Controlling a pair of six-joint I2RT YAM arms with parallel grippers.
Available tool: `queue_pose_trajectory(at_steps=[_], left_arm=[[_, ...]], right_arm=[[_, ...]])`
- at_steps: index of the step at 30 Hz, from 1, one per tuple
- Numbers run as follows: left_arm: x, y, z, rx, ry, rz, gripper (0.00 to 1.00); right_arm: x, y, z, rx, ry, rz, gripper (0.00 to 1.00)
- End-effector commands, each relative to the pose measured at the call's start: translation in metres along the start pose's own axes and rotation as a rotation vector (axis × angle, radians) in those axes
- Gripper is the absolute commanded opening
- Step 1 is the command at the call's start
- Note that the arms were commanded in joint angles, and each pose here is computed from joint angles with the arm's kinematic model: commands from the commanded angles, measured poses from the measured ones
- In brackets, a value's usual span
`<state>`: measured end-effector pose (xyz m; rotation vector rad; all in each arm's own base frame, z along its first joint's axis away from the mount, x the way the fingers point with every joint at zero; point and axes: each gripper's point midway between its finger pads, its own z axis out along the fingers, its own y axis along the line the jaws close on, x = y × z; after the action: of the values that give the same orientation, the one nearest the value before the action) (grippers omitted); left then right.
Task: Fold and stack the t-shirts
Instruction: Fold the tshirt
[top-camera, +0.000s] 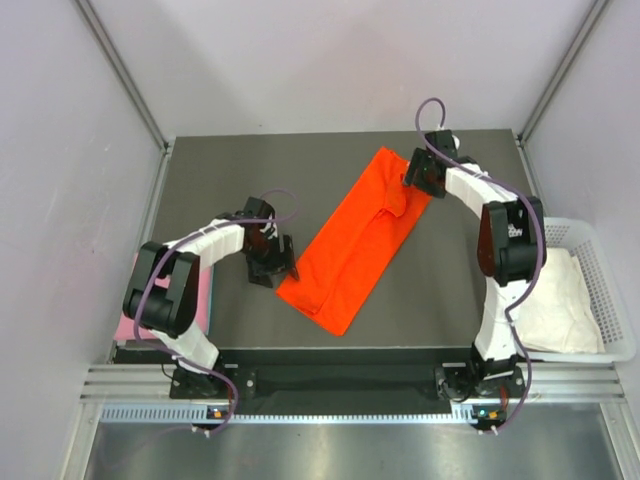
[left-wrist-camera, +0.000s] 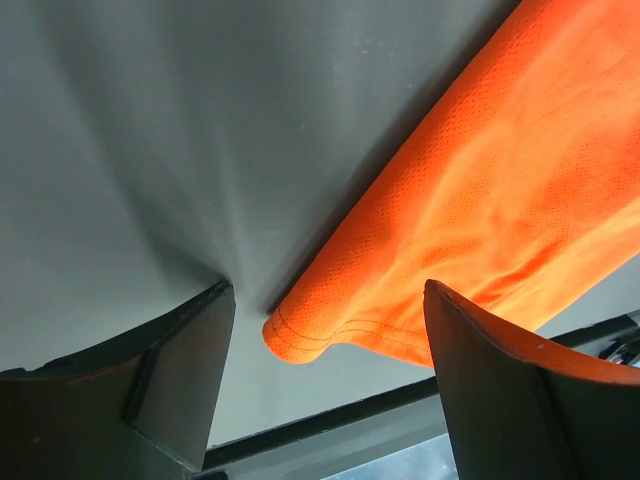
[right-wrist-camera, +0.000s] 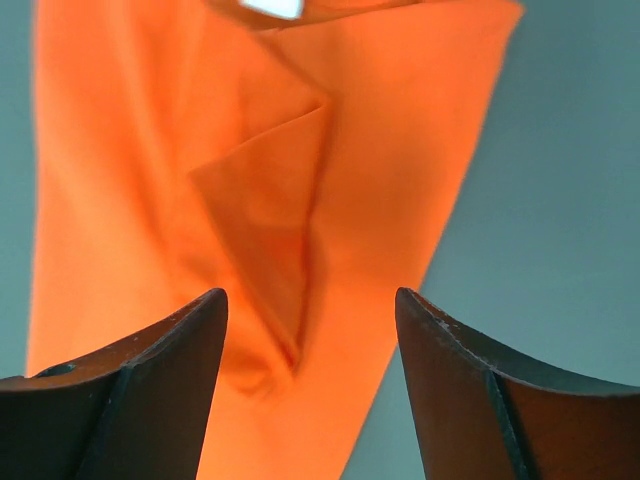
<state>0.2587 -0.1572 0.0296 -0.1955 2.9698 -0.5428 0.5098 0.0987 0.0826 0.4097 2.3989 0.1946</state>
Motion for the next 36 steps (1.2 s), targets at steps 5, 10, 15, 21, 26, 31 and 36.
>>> queue_pose_trajectory(at_steps=[5, 10, 15, 21, 26, 31, 36], left_arm=[[-0.01, -0.001, 0.002, 0.003, 0.032, 0.043, 0.71], [-0.007, 0.005, 0.006, -0.005, 0.057, 0.027, 0.51], [0.004, 0.013, 0.012, 0.001, 0.096, -0.011, 0.36], [0.02, 0.02, 0.021, 0.0, 0.132, -0.069, 0.0], [0.032, 0.014, 0.023, 0.057, 0.123, -0.126, 0.0], [0.039, 0.008, 0.017, 0.115, 0.069, -0.151, 0.0], [0.057, -0.015, 0.017, 0.252, -0.003, -0.158, 0.0]], right_arm=[[-0.027, -0.05, 0.019, 0.107, -0.031, 0.068, 0.68], [-0.029, -0.065, 0.041, 0.105, -0.025, 0.08, 0.67], [-0.039, -0.067, 0.064, 0.084, -0.041, 0.089, 0.65], [-0.057, -0.055, 0.089, -0.004, -0.061, 0.156, 0.21], [-0.073, -0.043, 0.107, -0.045, -0.085, 0.191, 0.09], [-0.108, -0.02, 0.111, -0.112, -0.16, 0.142, 0.09], [-0.115, 0.018, 0.124, -0.197, -0.197, 0.084, 0.1]])
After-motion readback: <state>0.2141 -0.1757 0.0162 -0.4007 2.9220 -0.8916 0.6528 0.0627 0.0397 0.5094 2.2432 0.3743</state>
